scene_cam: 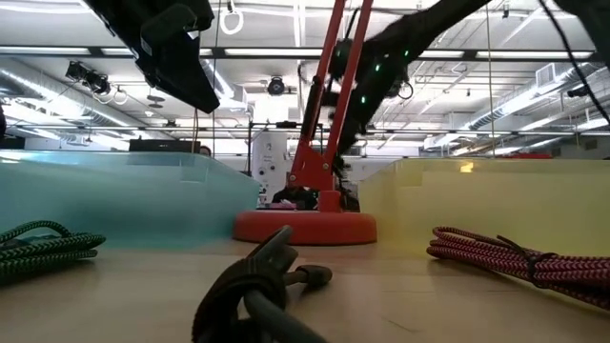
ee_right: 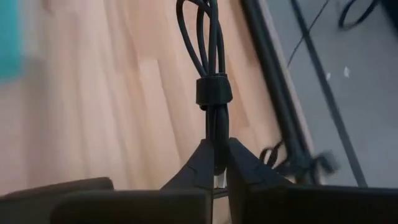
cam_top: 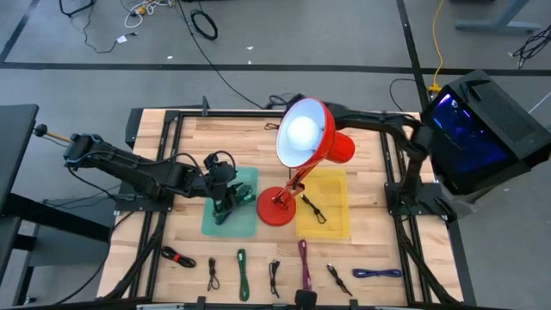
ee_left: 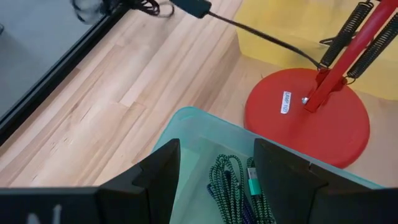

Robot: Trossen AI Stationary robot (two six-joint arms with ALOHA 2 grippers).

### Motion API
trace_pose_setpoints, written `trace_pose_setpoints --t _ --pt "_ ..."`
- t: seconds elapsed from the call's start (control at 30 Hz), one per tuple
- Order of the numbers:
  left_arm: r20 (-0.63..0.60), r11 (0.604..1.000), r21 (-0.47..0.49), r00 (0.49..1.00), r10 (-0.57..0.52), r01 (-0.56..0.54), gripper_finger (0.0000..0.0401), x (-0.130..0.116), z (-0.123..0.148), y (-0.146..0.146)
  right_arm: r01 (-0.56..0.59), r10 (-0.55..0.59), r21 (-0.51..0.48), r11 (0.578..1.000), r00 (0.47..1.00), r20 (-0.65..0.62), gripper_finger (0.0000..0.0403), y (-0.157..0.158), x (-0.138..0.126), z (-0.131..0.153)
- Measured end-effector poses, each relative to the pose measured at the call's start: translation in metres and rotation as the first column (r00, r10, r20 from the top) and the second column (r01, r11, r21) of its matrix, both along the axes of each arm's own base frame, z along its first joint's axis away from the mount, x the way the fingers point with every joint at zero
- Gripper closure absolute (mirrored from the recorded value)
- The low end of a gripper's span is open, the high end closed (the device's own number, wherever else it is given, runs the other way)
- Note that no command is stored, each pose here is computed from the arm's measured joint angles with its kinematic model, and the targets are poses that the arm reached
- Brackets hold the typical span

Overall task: Pick & Place USB Port
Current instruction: Put the black charger cable into the yellow bin

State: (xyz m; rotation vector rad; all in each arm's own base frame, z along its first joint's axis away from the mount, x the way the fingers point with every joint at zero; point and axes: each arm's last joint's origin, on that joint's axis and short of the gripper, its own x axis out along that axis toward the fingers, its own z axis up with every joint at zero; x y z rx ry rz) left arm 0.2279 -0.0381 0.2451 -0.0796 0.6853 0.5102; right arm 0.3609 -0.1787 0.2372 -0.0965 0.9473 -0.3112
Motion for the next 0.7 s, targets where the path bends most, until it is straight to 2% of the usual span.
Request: trace_pose_setpoints --t 0.17,0.23,0.37,0.5,0.7 --pt "0.001 1.0 0.003 1.0 0.003 -0.003 0.019 0.0 0.0 0.0 -0.003 0.005 -0.022 1.0 0.995 0.101 0.0393 0.023 -0.009 0.041" --pt "0.001 1.0 0.003 1.0 0.003 -0.003 0.019 0.0 0.0 0.0 -0.008 0.017 -0.065 0.998 0.989 0.145 0.0393 0.03 -0.013 0.057" --pt "0.003 1.0 0.003 1.0 0.004 -0.004 0.019 0.0 0.0 0.0 0.039 -0.021 -0.062 0.997 0.962 0.272 0.0393 0.032 -0.014 0.075" --pt "0.008 1.0 -0.008 1.0 0.01 -0.01 0.019 0.0 0.0 0.0 0.064 -0.043 -0.083 0.995 0.972 0.23 0.0393 0.029 -0.009 0.065" --pt "0.005 1.0 -0.014 1.0 0.009 -0.009 0.019 0.0 0.0 0.0 0.056 -0.048 -0.044 0.997 0.986 0.16 0.0393 0.017 0.013 0.021"
